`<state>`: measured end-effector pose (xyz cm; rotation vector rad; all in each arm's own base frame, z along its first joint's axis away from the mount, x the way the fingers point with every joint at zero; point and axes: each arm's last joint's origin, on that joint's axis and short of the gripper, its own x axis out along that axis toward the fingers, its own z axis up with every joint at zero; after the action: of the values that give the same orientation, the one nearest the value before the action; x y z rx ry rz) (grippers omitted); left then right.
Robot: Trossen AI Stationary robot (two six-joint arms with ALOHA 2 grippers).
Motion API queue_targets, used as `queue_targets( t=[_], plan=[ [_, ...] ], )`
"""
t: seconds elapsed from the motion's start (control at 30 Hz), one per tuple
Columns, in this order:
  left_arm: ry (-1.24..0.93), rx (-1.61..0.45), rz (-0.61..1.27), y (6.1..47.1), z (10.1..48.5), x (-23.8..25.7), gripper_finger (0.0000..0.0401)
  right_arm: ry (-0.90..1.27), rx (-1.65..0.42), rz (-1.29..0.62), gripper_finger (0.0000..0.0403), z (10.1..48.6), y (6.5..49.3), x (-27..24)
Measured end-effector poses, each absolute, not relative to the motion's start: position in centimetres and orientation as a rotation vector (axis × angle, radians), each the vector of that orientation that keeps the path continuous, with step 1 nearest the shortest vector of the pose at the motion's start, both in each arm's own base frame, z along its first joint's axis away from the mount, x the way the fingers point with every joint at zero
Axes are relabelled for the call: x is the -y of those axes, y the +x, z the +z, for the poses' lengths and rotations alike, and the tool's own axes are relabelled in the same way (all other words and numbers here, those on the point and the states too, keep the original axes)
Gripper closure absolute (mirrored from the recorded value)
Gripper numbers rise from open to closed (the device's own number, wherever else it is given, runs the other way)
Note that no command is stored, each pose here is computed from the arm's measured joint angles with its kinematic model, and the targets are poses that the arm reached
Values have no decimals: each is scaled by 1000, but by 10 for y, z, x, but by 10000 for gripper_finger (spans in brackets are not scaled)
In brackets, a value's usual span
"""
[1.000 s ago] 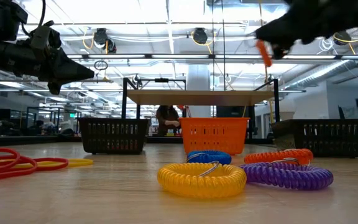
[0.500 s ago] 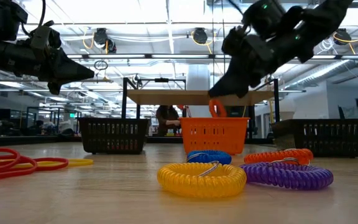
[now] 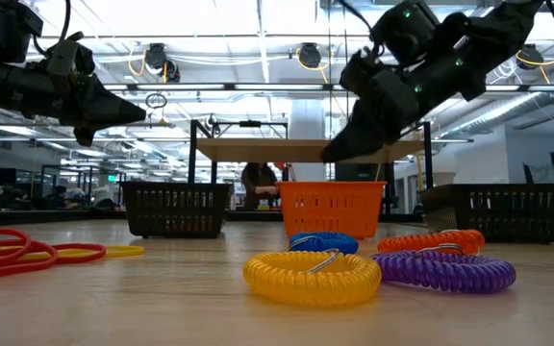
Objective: Pick & Place Office Desk Supplies
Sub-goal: Put the orange spring rubber band into the orange bin, then put the crayon box into the right black bin
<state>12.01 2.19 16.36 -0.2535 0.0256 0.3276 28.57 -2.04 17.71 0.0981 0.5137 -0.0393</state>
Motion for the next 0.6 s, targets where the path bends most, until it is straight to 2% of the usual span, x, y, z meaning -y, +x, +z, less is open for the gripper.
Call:
queue_targets(
  t=[0.13, 0.23, 0.33, 0.5, 0.6],
  plan=[
    [-253, -25, 329, 120, 164, -22, 382, 95, -462, -34, 263, 195, 278, 19],
    [-253, -25, 329, 120, 164, -22, 382, 65, -387, -11, 266, 216, 269, 14],
    [-248, -26, 328, 120, 164, -22, 382, 19, -276, 64, 298, 243, 255, 4],
    [-156, -65, 300, 120, 162, -21, 382, 12, -67, 127, 382, 280, 213, -3],
    [-151, -84, 273, 120, 160, -20, 382, 30, 42, 131, 394, 290, 181, -3]
  ],
)
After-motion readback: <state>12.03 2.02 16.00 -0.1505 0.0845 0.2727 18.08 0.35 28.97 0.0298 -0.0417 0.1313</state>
